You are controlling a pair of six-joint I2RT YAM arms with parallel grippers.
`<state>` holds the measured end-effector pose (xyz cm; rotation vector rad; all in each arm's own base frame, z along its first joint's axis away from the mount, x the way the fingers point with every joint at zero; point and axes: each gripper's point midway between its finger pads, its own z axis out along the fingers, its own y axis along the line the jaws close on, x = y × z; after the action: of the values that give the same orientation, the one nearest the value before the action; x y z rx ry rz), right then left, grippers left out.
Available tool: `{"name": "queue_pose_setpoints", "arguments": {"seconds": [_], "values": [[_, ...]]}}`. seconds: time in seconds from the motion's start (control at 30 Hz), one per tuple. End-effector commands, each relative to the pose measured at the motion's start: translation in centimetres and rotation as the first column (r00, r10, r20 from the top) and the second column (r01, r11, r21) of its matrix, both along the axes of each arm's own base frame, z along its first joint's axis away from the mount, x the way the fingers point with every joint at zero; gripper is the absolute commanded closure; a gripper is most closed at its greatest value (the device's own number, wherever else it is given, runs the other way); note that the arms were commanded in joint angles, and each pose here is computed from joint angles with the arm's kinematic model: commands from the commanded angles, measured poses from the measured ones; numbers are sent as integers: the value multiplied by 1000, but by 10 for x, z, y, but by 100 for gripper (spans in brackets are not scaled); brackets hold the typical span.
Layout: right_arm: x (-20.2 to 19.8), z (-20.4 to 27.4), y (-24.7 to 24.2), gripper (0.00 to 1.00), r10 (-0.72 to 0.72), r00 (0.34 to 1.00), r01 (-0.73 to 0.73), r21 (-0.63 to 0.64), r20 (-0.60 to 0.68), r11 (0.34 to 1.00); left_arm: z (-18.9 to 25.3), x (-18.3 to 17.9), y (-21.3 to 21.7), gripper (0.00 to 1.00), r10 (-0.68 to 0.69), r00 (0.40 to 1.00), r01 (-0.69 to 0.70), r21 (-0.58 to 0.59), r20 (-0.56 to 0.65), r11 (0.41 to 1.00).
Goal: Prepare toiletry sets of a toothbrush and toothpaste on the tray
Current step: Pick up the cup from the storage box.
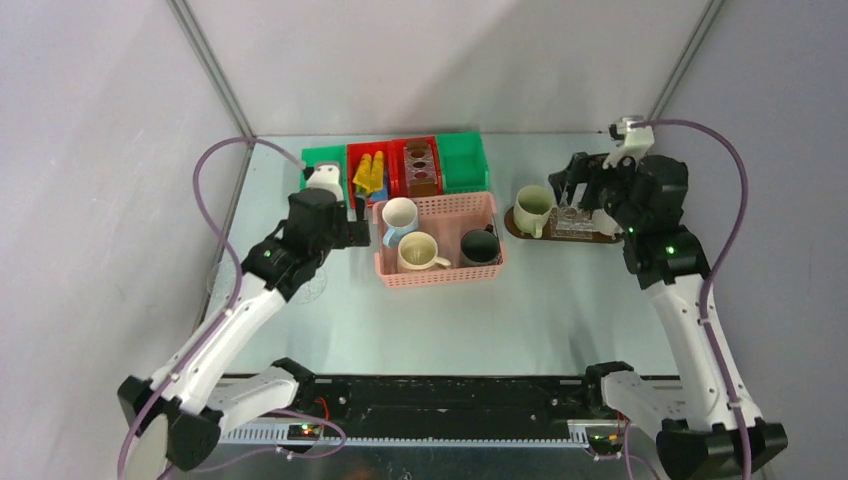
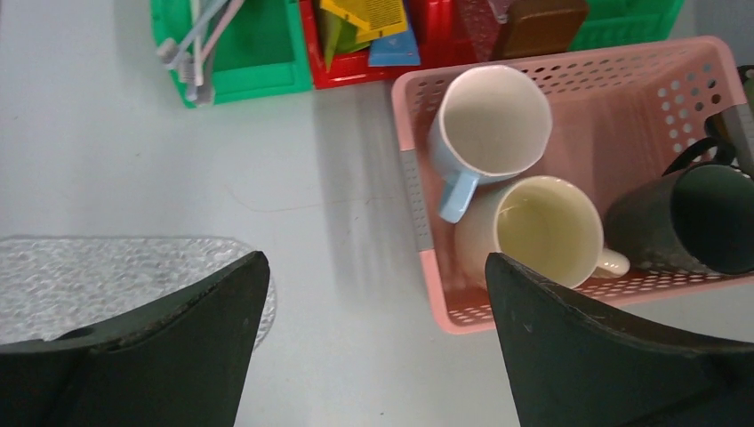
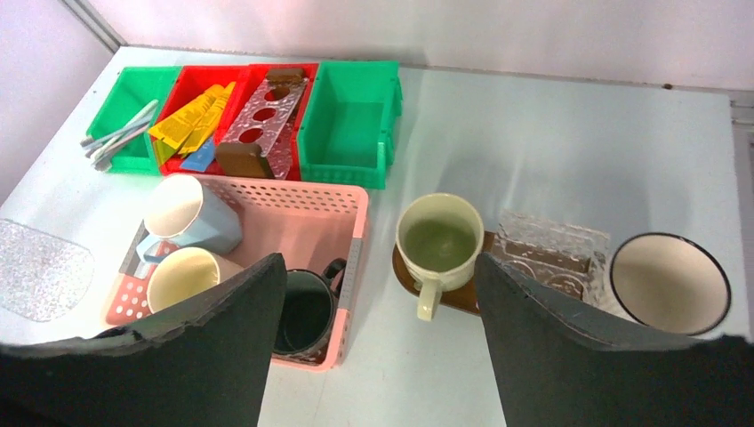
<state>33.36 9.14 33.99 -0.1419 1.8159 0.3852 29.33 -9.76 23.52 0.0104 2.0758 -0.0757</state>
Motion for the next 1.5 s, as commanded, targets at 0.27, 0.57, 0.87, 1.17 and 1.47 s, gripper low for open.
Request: {"name": "queue_pose_setpoints", "arguments": {"seconds": [0.27,0.57,0.87,1.17,1.47], "values": [[-51,-13,-56,1,-276,954,276,15,114,961,-11,39,-79,2,-130,974,137,24,-185,990],[-86,-47,-95,1,-456,870,466,-13,185,885,-34,72,-121,11,-171,939,213,116,-298,970],[-101,-60,-107,1,-497,824,514,12,271,858,-71,98,-141,26,-157,921,218,139,-356,966],[-105,-62,-111,1,-518,795,536,35,315,844,-110,115,-148,51,-129,909,217,186,-396,958],[-106,-66,-109,1,-506,789,529,34,349,848,-99,118,-153,98,-158,917,232,169,-366,958]]}}
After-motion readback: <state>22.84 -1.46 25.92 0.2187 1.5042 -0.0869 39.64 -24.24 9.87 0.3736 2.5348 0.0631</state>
